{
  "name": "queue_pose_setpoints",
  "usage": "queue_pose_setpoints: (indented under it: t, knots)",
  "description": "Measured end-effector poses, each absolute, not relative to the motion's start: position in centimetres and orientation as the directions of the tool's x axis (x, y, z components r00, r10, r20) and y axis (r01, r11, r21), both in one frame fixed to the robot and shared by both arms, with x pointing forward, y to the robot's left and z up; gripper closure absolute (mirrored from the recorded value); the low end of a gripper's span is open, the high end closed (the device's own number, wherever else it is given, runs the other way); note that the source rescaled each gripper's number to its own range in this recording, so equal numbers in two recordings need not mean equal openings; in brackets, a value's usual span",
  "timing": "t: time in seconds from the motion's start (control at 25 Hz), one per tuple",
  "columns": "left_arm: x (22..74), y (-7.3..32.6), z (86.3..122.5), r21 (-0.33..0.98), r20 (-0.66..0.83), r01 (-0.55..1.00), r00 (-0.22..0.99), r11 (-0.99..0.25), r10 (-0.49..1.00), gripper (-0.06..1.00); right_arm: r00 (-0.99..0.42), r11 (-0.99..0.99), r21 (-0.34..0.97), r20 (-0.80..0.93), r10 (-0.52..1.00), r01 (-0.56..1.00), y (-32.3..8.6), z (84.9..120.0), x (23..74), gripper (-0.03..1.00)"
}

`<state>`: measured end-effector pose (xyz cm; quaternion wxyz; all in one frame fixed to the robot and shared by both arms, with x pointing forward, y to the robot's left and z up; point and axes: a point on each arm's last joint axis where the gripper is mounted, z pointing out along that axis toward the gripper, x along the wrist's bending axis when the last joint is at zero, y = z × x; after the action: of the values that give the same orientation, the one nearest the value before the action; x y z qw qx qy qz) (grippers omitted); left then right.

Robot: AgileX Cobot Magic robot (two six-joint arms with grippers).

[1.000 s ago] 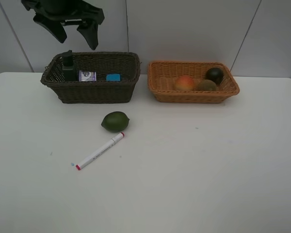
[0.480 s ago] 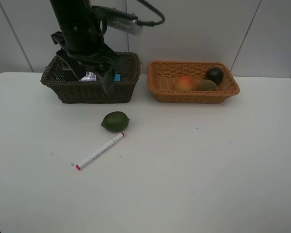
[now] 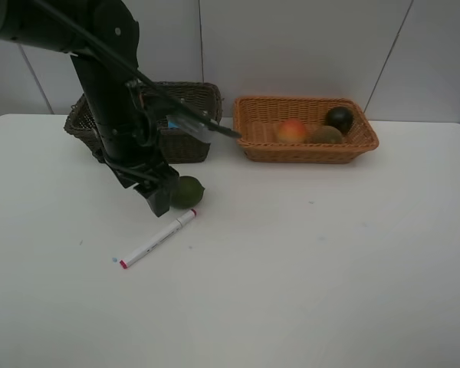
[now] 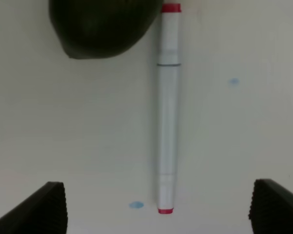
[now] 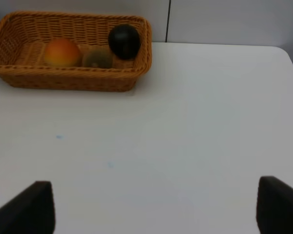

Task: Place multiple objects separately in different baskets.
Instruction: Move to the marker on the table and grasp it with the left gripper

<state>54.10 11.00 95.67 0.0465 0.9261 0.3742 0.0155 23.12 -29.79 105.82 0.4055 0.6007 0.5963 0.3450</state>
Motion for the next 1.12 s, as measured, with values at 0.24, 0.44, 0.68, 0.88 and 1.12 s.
queue_pose_setpoints:
  t: [0.24, 0.44, 0.68, 0.88, 1.12]
  knots:
    - [53.1, 11.2, 93.9, 0.111, -0.032, 0.656, 0.753, -0.746, 0.657, -0.04, 0.051, 0.040, 0.899, -0.069, 0.996, 0.437, -29.8, 105.8, 23.1, -0.03]
    - [52.9, 11.4, 92.8, 0.134, -0.024, 0.654, 0.753, -0.744, 0.657, -0.04, 0.051, 0.040, 0.899, -0.069, 0.996, 0.437, -29.8, 105.8, 23.1, -0.03]
    - [52.8, 10.8, 90.6, 0.116, -0.031, 0.641, 0.766, -0.759, 0.642, -0.04, 0.051, 0.040, 0.899, -0.069, 0.996, 0.437, -29.8, 105.8, 23.1, -0.03]
    - [52.8, 10.2, 89.0, 0.113, -0.030, 0.618, 0.785, -0.778, 0.619, -0.04, 0.051, 0.040, 0.899, -0.069, 0.996, 0.437, -29.8, 105.8, 23.1, -0.03]
    - [52.8, 10.1, 88.2, 0.093, -0.036, 0.613, 0.790, -0.785, 0.612, -0.04, 0.051, 0.040, 0.899, -0.069, 0.996, 0.437, -29.8, 105.8, 23.1, -0.03]
